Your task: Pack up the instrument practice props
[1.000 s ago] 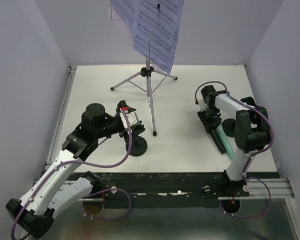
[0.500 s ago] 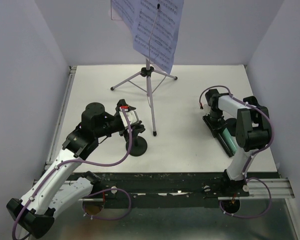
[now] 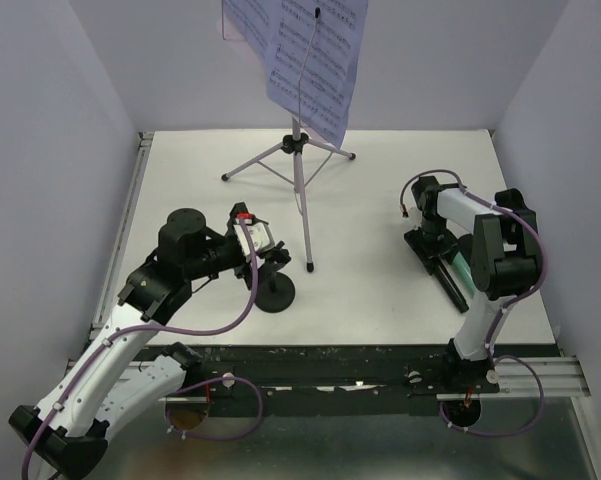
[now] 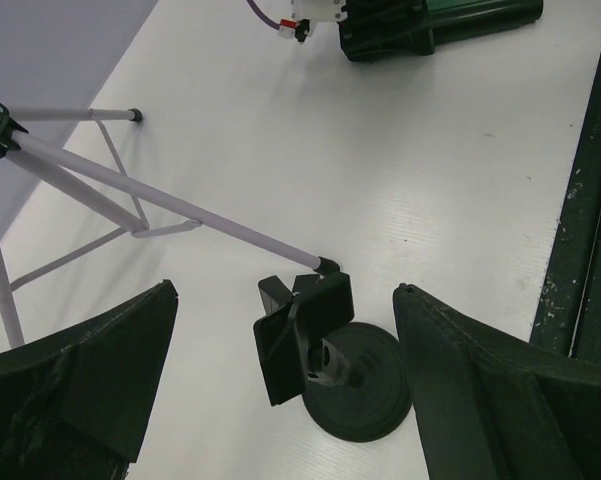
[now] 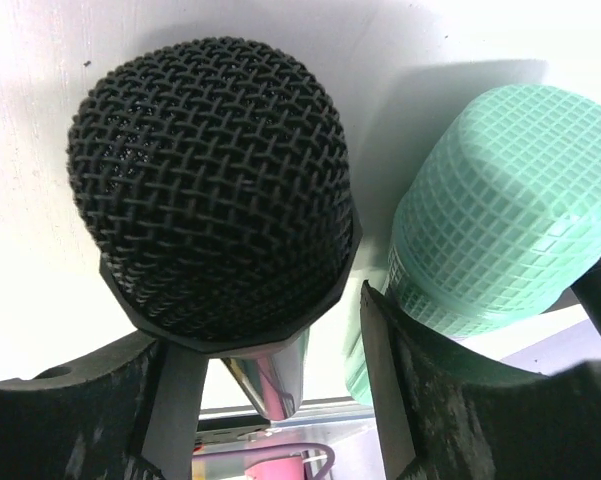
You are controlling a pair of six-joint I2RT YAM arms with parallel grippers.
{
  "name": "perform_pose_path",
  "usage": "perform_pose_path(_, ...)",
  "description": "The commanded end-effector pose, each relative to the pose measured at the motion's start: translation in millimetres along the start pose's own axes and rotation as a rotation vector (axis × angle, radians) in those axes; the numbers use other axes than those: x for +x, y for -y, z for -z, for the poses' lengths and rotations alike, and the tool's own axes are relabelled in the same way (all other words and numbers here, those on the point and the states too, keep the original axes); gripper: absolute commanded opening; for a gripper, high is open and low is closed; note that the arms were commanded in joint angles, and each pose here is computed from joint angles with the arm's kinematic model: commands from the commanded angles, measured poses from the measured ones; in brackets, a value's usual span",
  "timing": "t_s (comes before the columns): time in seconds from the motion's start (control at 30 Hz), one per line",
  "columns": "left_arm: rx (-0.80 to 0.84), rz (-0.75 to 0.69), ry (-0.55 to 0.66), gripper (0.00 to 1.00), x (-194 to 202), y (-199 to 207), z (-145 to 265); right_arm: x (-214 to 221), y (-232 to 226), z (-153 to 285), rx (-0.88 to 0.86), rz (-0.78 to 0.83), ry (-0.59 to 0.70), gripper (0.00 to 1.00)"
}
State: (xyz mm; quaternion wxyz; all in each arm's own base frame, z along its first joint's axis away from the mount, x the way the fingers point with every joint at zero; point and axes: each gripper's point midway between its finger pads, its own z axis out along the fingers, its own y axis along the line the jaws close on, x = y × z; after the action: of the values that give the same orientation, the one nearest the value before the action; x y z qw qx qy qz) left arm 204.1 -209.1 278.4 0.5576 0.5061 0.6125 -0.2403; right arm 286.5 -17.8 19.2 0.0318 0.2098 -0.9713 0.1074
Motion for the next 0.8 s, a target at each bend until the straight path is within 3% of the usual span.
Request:
perform_pose_path(0.0, -0.034, 0.044, -0.003, 0.99, -9, 0, 15, 3, 9, 0, 0.030, -0.002, -0.006, 0.69)
perform_pose_path(0.43, -0.032, 0.013, 0.025, 0.99, -6, 5, 19, -10, 25, 35, 0.100, -0.081, 0.084, 0.69)
perform_pose_path(0.77, -0.025, 0.012, 0.041, 0.99, -7, 7, 19, -9, 39, 41, 0.171, -0.046, 0.105, 0.69)
